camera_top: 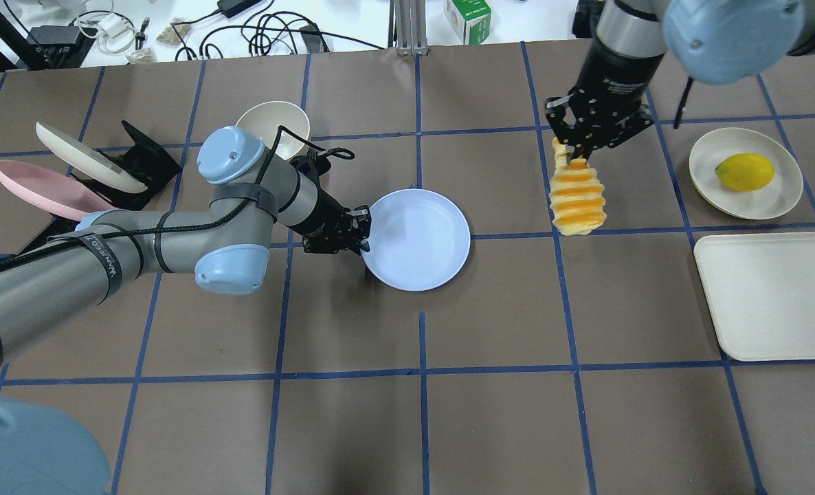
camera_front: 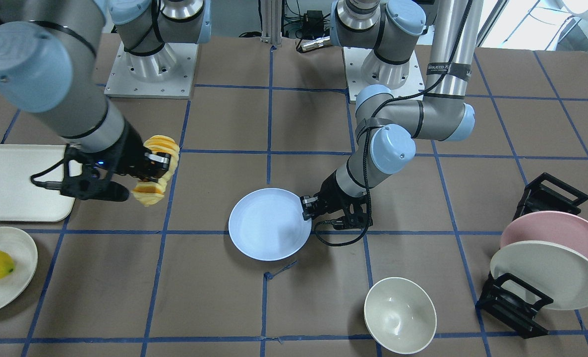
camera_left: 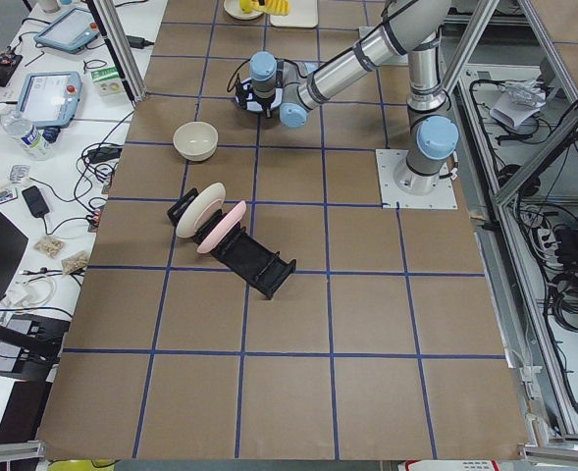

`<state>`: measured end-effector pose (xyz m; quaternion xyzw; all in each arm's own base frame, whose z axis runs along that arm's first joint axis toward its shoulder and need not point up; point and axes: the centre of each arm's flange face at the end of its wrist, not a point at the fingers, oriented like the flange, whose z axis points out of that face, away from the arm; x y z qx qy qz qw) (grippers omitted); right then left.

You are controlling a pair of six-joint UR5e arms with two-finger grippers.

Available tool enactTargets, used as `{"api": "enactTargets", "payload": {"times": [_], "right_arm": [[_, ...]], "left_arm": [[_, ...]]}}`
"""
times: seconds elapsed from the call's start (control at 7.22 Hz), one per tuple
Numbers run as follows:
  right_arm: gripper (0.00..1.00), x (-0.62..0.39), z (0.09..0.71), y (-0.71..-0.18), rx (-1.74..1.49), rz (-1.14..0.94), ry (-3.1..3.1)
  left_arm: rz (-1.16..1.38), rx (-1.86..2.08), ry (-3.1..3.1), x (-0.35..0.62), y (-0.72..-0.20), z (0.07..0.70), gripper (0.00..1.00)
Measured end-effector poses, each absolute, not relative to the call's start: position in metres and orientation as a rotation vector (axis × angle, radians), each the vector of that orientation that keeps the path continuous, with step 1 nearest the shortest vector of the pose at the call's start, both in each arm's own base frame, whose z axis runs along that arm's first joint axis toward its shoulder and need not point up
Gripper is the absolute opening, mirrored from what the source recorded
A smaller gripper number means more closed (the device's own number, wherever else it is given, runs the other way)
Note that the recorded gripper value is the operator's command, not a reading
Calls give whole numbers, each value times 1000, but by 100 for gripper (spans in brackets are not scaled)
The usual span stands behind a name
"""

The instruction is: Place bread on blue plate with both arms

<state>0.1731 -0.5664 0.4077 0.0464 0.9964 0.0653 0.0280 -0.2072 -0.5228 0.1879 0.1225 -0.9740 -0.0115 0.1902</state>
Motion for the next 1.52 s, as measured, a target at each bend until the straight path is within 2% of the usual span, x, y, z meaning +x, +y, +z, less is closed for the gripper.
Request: {"api": "enactTargets", "payload": {"times": [0.28,0.42,0.55,0.69,0.83,0.97,1.11,1.25,1.38,1.52], "right_arm": [[0,249,375,-563,9,186,3089],[0,282,354,-562,-64,177,3086],[0,312,332,-563,-122,172,3065],[0,332,310,-564,-154,180,3036],[0,347,288,-565,-178,190,3017],[4,358,271,-566,-202,182,3006],[17,364,258,-568,-224,177,3001],[19,366,250,-569,-235,173,2998],[80,366,241,-569,-235,182,2999],[100,366,232,-568,-230,181,2999]], "left_arm": [[69,414,-2785,-180,-542,216,85],[109,464,-2787,-150,-562,251,84],[84,464,-2818,-124,-575,294,86],[15,417,-2900,-107,-573,341,100],[-50,366,-2982,-101,-560,383,100],[-77,317,-3021,-106,-544,415,100],[-65,271,-3041,-120,-529,439,100],[-45,237,-3051,-133,-513,459,100],[-27,214,-3057,-140,-502,473,100],[-8,199,-3060,-141,-496,482,100]]}}
